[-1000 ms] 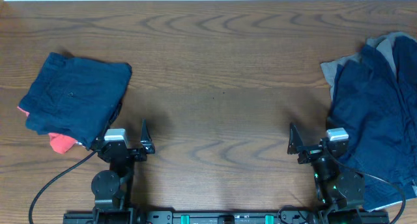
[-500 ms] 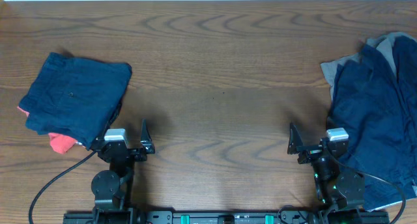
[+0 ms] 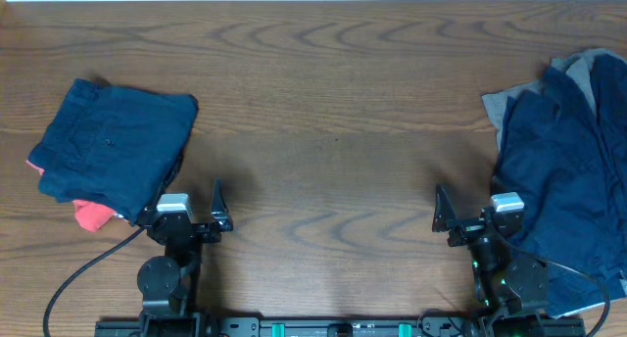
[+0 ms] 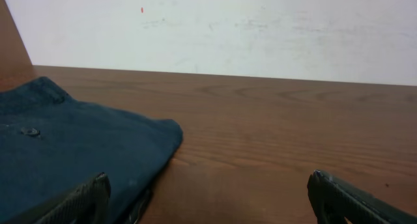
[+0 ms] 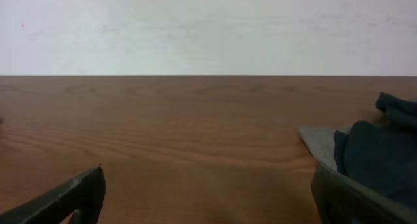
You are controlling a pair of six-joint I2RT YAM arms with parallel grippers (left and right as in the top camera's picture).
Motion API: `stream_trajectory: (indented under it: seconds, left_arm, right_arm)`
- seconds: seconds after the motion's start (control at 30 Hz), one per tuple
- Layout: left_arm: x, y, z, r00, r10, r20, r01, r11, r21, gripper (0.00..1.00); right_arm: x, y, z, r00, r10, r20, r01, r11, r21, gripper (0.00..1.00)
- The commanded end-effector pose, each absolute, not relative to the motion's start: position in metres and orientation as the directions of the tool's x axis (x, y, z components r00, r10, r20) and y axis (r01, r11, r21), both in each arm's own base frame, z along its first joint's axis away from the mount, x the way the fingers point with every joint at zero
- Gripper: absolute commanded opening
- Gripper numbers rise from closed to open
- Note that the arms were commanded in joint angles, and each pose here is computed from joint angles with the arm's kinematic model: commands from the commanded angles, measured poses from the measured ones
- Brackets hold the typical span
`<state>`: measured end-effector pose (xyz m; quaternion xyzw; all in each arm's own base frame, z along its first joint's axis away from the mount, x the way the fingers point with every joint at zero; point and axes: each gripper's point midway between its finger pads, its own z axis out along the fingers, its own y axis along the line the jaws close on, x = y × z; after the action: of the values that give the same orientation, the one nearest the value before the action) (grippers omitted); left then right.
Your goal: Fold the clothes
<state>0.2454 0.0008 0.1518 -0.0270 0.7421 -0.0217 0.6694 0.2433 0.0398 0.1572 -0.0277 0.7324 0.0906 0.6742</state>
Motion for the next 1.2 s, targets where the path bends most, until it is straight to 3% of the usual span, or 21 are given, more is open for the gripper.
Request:
stream_trajectory:
  seconds: [0.0, 0.5, 0.7, 0.93, 1.17]
  left_arm:
    - [0.244, 0.001, 0.138, -0.150, -0.063, -0.987, -0.018, 0.998, -0.061, 0.98]
    - [0.244, 0.002, 0.137, -0.152, -0.069, -0.986, -0.021, 0.998, -0.066, 0.98]
    - [0.243, -0.014, 0.138, -0.194, -0.157, -0.968, 0.049, 0.984, -0.169, 0.98]
    - [0.239, -0.021, 0.160, -0.330, -0.155, -0.931, 0.066, 0.980, -0.187, 0.98]
    - [0.243, -0.021, 0.182, -0.555, -0.154, -0.817, 0.017, 0.980, -0.196, 0.98]
  right_arm:
    - [0.244, 0.037, 0.156, -0.088, 0.066, -0.994, -0.152, 0.985, 0.079, 0.99]
    - [0.243, 0.039, 0.156, -0.122, 0.194, -0.973, -0.149, 0.966, 0.211, 0.99]
    - [0.245, 0.021, 0.168, -0.175, 0.186, -0.967, -0.029, 0.981, 0.194, 0.99]
    - [0.265, 0.003, 0.178, -0.364, 0.165, -0.916, 0.110, 0.985, 0.134, 0.99]
    - [0.298, -0.028, 0.153, -0.639, 0.214, -0.739, 0.255, 0.965, 0.059, 0.99]
